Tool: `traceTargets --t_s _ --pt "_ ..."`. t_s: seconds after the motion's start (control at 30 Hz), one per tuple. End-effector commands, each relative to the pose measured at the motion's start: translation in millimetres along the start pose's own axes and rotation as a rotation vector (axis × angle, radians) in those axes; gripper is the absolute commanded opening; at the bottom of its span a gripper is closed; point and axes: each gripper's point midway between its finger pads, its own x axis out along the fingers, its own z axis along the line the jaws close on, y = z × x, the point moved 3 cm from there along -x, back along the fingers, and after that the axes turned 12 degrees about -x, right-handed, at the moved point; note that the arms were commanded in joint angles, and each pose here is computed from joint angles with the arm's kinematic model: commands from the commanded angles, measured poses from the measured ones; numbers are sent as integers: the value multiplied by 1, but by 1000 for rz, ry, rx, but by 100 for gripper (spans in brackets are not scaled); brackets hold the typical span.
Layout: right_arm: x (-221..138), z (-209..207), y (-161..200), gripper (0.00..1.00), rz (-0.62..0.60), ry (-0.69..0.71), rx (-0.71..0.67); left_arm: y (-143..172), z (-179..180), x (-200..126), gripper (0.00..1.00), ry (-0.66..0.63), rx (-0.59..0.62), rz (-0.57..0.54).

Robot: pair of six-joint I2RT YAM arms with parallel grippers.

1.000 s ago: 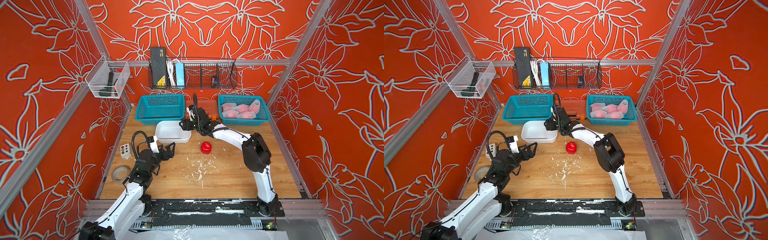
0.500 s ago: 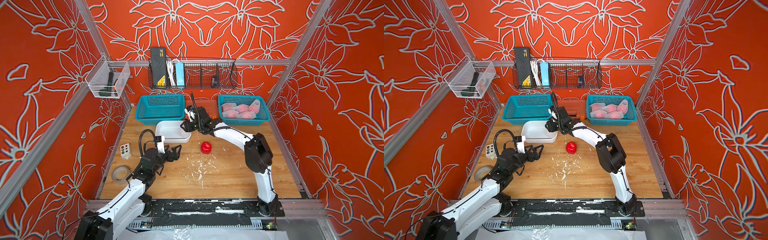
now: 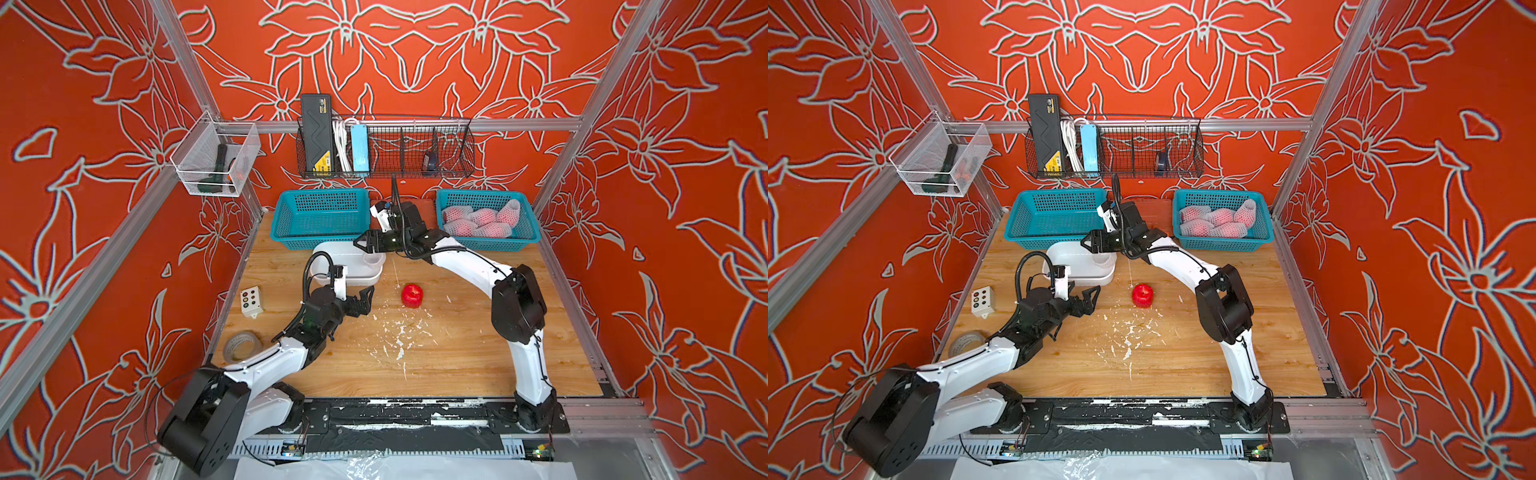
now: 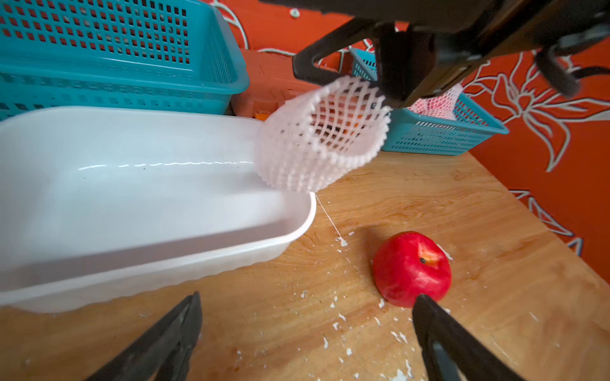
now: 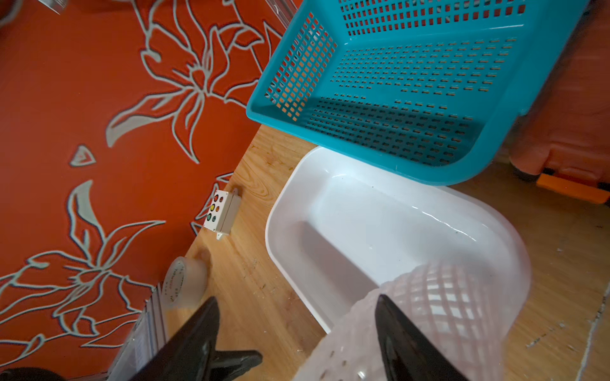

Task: Remove foam nets from apples
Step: Place the foam net into the storage box.

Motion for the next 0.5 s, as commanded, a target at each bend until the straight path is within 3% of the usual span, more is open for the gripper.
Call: traceTargets --t_s 0.0,0.17,0.27,0.47 --pt "9 7 -6 74 -14 -66 50 -34 -14 7 97 36 73 -142" --pt "14 9 -9 74 -34 -102 73 -38 -23 13 97 88 78 -155" --pt "19 7 -7 73 -37 -113 86 -41 -33 11 92 139 84 -149" --pt "3 19 -20 72 -68 -143 61 -41 -25 10 91 88 29 -128"
